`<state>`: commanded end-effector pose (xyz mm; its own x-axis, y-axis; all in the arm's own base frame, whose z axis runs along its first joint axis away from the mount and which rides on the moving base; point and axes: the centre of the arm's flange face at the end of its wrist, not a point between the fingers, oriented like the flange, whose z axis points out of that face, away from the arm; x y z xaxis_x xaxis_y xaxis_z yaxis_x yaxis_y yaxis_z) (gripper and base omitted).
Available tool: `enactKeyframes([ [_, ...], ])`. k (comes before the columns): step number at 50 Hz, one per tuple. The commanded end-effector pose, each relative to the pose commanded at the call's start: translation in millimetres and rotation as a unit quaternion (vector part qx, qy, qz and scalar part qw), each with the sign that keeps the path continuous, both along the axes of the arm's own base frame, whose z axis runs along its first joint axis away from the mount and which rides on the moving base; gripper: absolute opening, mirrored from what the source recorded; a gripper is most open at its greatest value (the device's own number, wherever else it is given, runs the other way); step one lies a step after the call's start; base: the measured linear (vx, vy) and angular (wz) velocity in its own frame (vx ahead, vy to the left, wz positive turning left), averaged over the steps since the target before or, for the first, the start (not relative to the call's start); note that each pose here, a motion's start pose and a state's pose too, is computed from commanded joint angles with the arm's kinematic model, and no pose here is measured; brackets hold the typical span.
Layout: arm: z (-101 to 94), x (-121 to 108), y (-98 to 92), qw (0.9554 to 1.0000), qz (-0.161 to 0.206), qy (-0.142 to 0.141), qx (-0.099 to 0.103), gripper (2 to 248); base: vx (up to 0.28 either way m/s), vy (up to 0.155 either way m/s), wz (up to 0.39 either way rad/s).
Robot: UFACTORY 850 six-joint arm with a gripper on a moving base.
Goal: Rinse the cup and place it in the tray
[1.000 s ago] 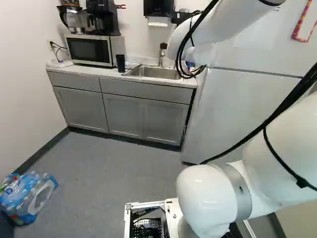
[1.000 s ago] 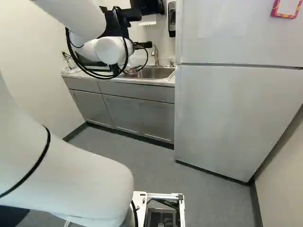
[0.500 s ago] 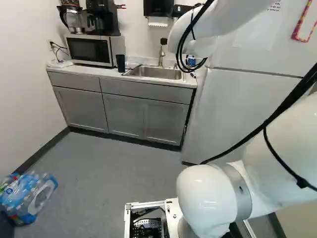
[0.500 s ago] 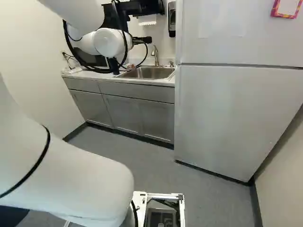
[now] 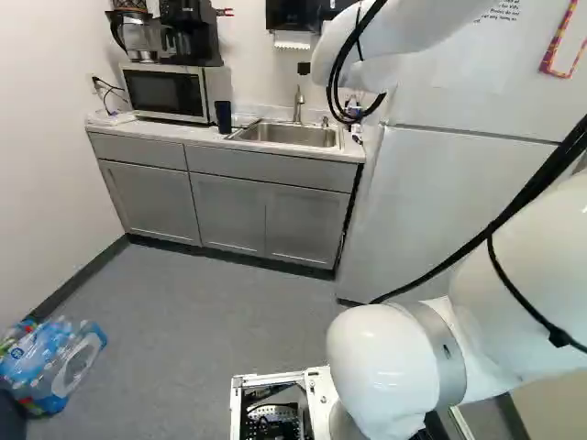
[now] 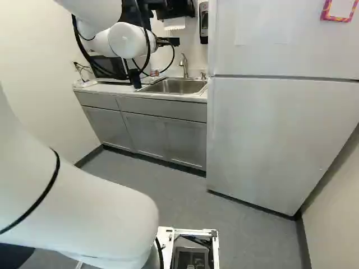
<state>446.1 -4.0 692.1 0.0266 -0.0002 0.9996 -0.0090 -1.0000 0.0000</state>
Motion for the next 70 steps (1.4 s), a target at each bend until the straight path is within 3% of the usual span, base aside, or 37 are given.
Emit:
enactKeyframes([
  [21,20.1,1.7,0.0,1.0,0.0,-0.004,0.0,247,0.0,0.0,0.0],
  [70,20.1,1.7,0.0,1.0,0.0,-0.004,0.0,247,0.0,-0.003,0.005],
])
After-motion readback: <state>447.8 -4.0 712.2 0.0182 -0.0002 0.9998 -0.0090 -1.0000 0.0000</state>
